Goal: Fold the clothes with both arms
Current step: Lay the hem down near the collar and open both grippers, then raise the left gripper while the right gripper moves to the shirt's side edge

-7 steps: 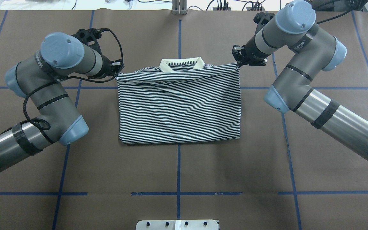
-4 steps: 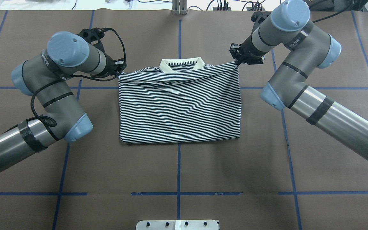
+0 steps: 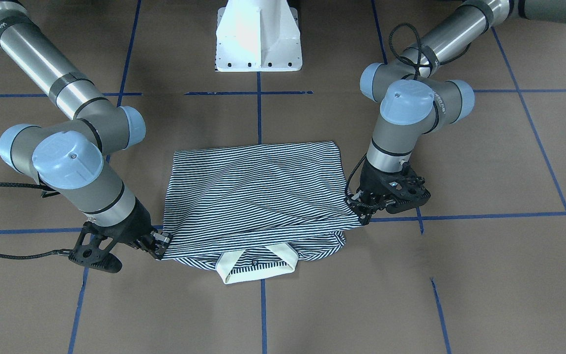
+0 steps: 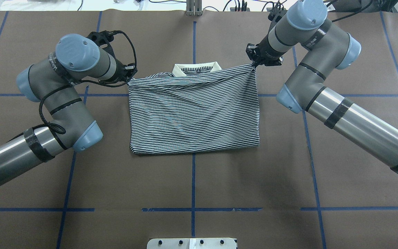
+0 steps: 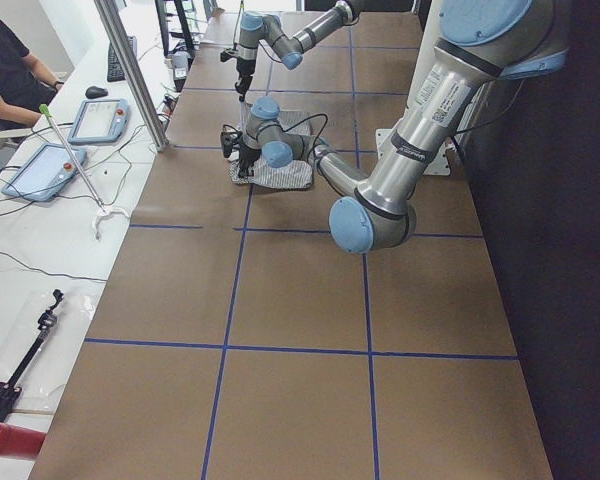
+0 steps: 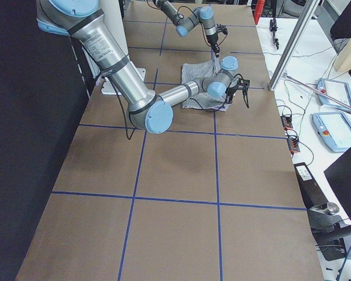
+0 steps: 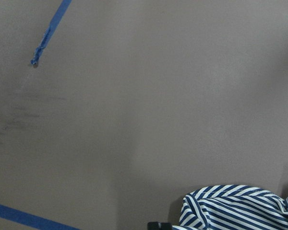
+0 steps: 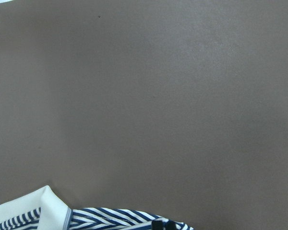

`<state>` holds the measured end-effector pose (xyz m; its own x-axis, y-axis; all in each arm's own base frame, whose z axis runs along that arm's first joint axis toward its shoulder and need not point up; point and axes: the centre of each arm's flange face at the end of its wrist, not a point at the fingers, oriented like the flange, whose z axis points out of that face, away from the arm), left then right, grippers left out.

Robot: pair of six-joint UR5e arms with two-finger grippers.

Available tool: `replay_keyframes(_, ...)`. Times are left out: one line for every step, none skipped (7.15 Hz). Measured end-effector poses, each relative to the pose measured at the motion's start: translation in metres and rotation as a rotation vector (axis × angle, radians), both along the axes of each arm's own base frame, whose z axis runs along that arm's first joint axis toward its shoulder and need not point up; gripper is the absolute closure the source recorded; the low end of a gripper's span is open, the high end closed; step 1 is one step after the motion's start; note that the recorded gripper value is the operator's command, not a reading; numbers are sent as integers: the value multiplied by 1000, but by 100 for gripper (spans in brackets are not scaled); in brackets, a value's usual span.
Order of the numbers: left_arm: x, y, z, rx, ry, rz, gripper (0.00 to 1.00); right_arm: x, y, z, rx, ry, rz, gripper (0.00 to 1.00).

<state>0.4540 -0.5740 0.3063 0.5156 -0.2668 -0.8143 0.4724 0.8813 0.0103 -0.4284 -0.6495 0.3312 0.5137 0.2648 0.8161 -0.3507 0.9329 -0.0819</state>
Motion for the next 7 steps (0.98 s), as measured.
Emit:
replay_keyframes(0, 1, 0, 7, 2, 1, 41, 1, 1, 1, 15, -4, -6, 1)
replay_keyframes(1, 1, 1, 17, -2, 5, 0, 1, 2, 3, 31, -7, -13, 0)
replay_keyframes(1, 1, 0, 28, -4, 11, 0, 1, 3, 5, 38, -8, -17, 0)
replay_keyframes(-1, 0, -1, 35, -4, 12, 0, 2, 4, 7, 38, -9, -19, 0)
replay_keyframes(-4, -2, -4, 38, 0, 10, 0, 5, 6, 7, 39, -16, -20, 0)
replay_keyframes(-9, -4, -7, 41, 4, 6, 0, 11, 14, 2, 47, -33, -25, 0)
replay_keyframes(-13, -5, -11, 45, 8, 1, 0, 20, 26, -1, 52, -57, -40, 0)
